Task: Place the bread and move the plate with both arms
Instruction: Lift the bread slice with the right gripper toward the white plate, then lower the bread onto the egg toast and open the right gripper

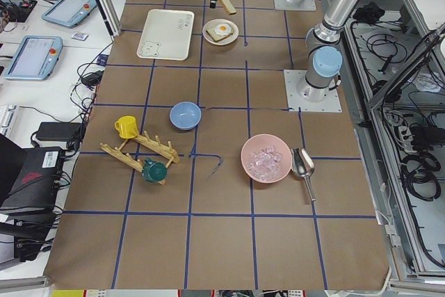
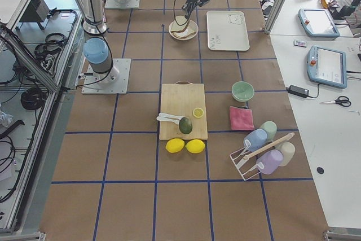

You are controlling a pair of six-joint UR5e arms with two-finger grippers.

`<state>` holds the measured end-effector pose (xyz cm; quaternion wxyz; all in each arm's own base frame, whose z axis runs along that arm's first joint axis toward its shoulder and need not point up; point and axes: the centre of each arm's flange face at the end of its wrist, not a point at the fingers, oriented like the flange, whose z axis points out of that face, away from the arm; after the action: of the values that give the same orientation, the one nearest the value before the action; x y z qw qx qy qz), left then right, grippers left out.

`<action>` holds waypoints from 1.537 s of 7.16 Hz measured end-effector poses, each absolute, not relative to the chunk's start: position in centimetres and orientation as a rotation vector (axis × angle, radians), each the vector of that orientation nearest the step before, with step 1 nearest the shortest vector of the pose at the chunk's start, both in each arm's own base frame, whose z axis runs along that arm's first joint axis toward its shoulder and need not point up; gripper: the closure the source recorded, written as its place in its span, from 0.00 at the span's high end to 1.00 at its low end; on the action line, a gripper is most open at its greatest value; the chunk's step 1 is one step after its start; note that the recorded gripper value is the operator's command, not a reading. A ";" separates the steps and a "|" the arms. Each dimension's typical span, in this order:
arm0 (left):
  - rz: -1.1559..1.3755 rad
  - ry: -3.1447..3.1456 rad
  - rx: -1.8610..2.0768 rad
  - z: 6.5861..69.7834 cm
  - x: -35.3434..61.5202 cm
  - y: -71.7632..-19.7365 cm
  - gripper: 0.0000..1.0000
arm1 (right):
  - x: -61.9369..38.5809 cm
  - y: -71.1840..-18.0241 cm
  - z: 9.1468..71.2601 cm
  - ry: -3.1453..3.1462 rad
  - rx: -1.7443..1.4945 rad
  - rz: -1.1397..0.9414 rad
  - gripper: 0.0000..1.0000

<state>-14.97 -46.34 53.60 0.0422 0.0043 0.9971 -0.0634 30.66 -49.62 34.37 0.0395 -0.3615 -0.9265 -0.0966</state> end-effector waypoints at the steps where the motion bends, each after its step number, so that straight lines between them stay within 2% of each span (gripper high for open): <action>1: -0.195 3.048 0.012 53.6 -14.9 -46.4 1.00 | 32.2 -49.3 33.6 -2.838 -1.141 -0.297 0.00; 3: -0.198 3.046 0.009 53.8 -14.6 -46.4 1.00 | 33.8 -50.1 31.4 -2.853 -1.178 -0.309 0.00; 6: -0.194 3.045 0.012 53.7 -14.7 -46.4 1.00 | 35.1 -50.5 28.5 -2.872 -1.206 -0.442 0.00; 7: -0.194 3.046 0.015 53.7 -14.8 -46.3 1.00 | 35.3 -50.5 28.1 -2.877 -1.208 -0.470 0.32; 8: -0.197 3.047 0.016 53.8 -14.8 -46.3 1.00 | 35.2 -50.8 28.0 -2.891 -1.189 -0.433 0.52; 9: -0.197 3.047 0.015 53.8 -14.8 -46.4 1.00 | 35.0 -51.3 28.1 -2.908 -1.163 -0.352 0.58; 10: -0.184 3.047 0.014 53.4 -14.8 -46.7 1.00 | 34.8 -51.8 28.3 -2.918 -1.143 -0.280 0.60; 11: -0.147 3.049 0.017 52.4 -14.8 -47.3 1.00 | 34.3 -52.3 28.8 -2.926 -1.112 -0.199 0.78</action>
<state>-14.78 -47.28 52.39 0.0445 0.0055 0.9978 -0.0481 34.32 -52.33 28.76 0.0027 -0.3545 -0.9329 -0.0634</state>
